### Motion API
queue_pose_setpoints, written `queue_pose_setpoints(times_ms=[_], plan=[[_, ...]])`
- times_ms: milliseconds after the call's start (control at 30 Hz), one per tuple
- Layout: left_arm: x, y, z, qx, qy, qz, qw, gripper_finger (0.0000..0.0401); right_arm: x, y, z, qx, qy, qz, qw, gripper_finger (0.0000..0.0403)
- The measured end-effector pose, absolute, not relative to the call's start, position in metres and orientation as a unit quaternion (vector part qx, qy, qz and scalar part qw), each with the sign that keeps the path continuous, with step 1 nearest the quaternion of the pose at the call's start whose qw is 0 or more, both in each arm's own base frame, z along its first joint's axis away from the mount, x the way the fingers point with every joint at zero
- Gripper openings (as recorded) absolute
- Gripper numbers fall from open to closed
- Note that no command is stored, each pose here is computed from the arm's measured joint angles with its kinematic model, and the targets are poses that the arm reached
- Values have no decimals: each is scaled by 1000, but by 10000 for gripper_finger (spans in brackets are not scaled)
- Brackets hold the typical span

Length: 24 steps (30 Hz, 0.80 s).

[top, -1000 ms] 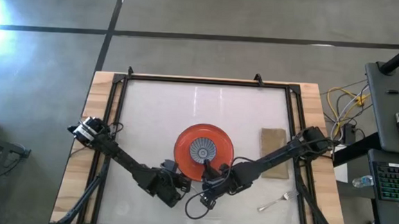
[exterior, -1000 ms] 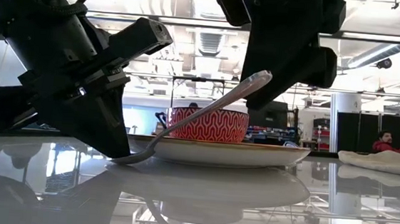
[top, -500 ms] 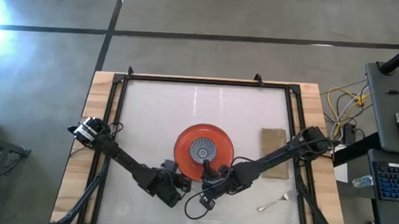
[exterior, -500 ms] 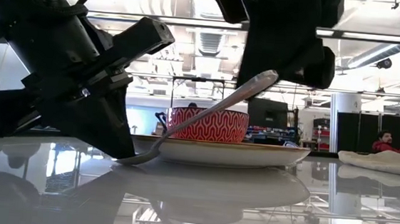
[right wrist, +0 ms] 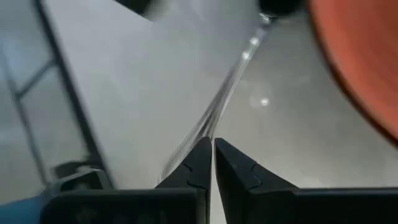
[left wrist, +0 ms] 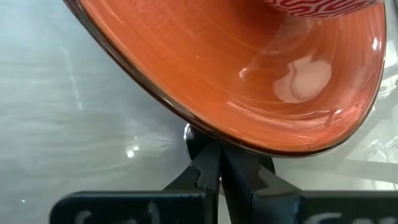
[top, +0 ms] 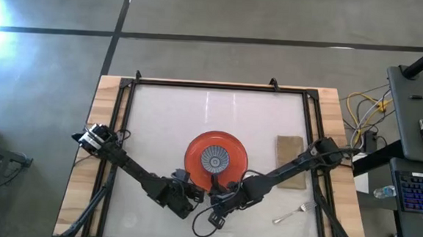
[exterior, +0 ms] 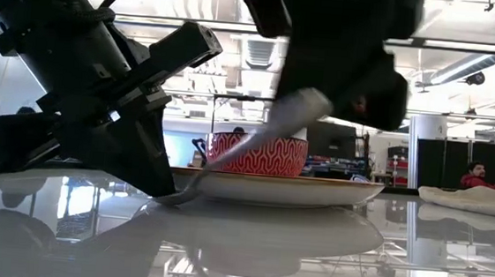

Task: Set table place
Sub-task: Put the spoon into the blue bowl

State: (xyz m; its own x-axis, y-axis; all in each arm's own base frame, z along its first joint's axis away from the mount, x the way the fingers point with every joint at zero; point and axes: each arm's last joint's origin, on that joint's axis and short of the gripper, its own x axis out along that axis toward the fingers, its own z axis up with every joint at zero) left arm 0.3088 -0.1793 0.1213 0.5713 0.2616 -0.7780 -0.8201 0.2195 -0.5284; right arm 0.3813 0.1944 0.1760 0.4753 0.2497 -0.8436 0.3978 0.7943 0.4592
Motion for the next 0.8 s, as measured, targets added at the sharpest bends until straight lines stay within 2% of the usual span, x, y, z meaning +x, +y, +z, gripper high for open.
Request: queue_pose_setpoints(times_ms=[133,400,600,800], plan=[[310,-180,122,-509,270,366,731,0,387,199,177,339,493,-17,801,13],[314,-185,125,-526,264,345,731,0,390,211,157,350,514,10,783,13],[312,-192,133,-533,274,328,730,0,394,212,160,348,487,16,801,13],[306,-191,148,-494,280,314,761,0,396,210,161,340,476,24,811,13]])
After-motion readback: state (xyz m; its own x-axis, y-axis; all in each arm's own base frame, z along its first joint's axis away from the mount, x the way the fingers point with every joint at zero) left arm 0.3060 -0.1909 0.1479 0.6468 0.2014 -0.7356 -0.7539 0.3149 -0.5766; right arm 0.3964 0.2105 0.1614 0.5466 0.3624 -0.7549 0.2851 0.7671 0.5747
